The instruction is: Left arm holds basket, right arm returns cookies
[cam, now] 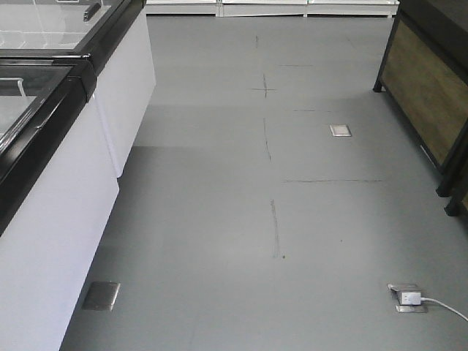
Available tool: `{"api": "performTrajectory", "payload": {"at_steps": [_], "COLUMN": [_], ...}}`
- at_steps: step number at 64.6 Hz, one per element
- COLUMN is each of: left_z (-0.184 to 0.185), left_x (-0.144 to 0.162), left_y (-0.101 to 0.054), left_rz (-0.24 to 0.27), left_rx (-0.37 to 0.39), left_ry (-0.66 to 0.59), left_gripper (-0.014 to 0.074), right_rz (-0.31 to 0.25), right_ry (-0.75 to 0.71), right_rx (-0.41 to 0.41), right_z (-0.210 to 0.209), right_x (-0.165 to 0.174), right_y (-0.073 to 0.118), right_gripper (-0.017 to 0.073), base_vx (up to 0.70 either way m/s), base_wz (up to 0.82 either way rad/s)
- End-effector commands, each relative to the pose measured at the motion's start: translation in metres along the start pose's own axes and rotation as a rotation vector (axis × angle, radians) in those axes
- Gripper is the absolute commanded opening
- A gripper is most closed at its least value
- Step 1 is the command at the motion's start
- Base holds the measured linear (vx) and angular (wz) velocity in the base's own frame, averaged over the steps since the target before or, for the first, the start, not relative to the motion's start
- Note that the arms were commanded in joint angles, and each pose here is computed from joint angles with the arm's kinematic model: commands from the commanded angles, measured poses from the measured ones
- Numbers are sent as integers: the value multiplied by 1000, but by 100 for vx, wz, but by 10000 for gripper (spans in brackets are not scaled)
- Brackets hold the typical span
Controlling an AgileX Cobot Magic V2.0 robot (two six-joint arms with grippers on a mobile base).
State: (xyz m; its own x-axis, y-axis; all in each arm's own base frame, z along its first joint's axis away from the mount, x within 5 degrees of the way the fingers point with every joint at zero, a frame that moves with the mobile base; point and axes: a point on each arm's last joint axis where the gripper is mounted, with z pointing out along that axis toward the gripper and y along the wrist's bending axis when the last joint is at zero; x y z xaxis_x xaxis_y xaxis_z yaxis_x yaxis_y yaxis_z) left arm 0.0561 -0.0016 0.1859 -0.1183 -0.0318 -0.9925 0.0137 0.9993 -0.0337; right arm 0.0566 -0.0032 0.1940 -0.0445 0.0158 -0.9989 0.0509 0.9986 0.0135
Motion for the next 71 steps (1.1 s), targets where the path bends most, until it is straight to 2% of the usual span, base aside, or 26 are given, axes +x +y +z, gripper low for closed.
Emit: {"api": "performTrajectory", "payload": {"at_steps": [1,71], "left_z": [-4,-4], "left_x": [-17,-17], "left_y": [0,0], "left_rz": [-11,-11], "left_rx": [-3,-4], "left_ry": [-113,-117], "left_gripper": [-7,-7], "right_rz": [-1,-1], "right_ry": [-81,-81], "right_rx": [-1,-1], "right_z": [-1,-1], "right_x": [-6,-6], "right_y": [0,0], "right_gripper": [-8,-8], "base_vx": [0,0], "base_wz": [0,0]}}
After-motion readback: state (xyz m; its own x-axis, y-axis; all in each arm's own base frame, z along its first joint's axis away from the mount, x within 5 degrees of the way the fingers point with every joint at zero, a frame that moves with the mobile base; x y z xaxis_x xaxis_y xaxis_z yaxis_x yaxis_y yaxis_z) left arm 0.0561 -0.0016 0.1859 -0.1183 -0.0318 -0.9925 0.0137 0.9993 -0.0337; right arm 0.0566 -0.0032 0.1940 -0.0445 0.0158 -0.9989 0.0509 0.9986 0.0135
